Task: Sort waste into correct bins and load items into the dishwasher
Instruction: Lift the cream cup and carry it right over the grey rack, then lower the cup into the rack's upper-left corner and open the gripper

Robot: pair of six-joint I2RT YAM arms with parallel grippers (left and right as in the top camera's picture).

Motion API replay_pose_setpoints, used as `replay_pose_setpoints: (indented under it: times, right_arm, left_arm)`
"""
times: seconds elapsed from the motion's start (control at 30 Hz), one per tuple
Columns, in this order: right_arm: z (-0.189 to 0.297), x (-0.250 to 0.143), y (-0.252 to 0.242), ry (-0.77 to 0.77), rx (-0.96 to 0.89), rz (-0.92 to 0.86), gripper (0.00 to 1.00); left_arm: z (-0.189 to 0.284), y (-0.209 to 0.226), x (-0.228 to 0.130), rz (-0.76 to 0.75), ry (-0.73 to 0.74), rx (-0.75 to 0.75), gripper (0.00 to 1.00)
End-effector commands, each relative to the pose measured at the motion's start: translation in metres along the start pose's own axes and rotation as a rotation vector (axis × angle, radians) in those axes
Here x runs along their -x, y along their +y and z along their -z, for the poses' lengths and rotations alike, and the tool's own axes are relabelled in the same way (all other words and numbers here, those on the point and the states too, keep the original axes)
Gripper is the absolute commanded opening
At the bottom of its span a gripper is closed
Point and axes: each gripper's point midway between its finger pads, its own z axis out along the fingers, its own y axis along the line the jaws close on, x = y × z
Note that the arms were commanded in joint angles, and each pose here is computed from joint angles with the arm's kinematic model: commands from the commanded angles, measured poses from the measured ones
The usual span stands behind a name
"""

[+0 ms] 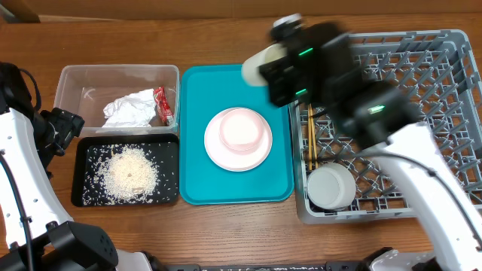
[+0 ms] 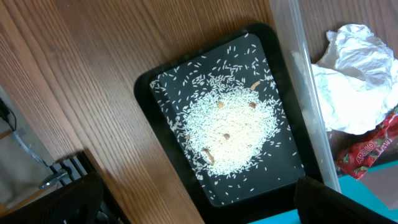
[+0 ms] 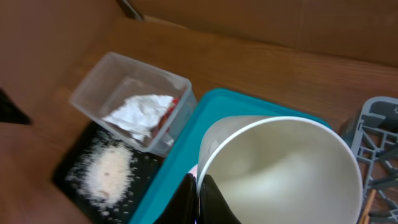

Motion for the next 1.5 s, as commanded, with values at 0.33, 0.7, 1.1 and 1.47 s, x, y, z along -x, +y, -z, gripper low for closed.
replay_pose_setpoints:
  times: [0.33, 0.7, 1.1, 1.47]
  right_arm:
    - [0.098, 0.014, -0.064, 0.001, 0.524, -0.406, 0.04]
    - [0.123, 0.019, -0.082, -0.04, 0.586, -0.5, 0.04]
    - [0.134, 0.044, -0.073, -0.119, 0.707, -0.344, 0.04]
    - [0.075, 0.042, -0.126, -0.094, 0.746, -0.378, 0.04]
  left_arm:
    - [0.009, -0.003, 0.002, 0.007, -0.028, -0.02, 1.0]
    - [0.009, -0.003, 0.002, 0.007, -0.028, -0.02, 1.0]
    - [0.009, -0.003, 0.002, 0.007, -0.028, -0.02, 1.0]
    - [0.009, -0.003, 0.002, 0.007, -0.028, -0.02, 1.0]
